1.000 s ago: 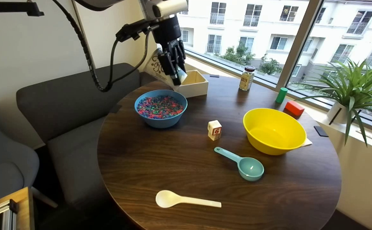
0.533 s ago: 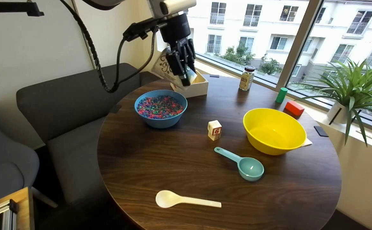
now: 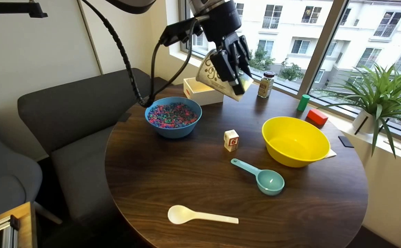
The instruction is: Use the cup to scoop the content in the blue bowl and pour it in the yellow bowl
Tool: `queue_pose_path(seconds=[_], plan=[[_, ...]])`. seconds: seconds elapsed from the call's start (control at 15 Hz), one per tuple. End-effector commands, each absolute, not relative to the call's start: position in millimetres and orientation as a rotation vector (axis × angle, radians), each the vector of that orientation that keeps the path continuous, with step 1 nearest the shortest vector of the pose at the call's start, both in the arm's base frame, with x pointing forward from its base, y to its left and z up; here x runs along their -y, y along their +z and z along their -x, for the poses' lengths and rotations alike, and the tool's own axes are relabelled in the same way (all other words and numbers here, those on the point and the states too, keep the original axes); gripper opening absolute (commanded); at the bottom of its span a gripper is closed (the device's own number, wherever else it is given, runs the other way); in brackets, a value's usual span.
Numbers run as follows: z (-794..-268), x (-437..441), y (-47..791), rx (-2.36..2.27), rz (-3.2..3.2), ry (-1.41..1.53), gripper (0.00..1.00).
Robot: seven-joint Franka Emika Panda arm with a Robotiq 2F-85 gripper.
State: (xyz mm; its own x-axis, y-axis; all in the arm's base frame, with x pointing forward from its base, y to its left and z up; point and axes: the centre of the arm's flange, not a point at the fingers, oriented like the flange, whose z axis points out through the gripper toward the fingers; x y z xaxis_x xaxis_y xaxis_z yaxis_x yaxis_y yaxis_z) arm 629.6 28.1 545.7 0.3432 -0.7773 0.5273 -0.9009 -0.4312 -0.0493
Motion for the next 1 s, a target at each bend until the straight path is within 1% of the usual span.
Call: queue_pose_path(seconds=[0.0, 0.27, 0.73, 0.8, 0.87, 0.93], plan=[[-645, -7, 548, 1.557, -2.205, 0.774, 0.38], [-659, 15, 551, 1.534, -2.077, 0.884, 0.38], [-690, 42, 552, 1.489, -1.926, 0.967, 0.38], [-672, 41, 552, 1.481, -1.979, 0.954, 0.38], [-674, 42, 551, 1.481, -1.975, 0.955, 0.63], [-675, 42, 550, 1.481, -1.975, 0.954, 0.63]])
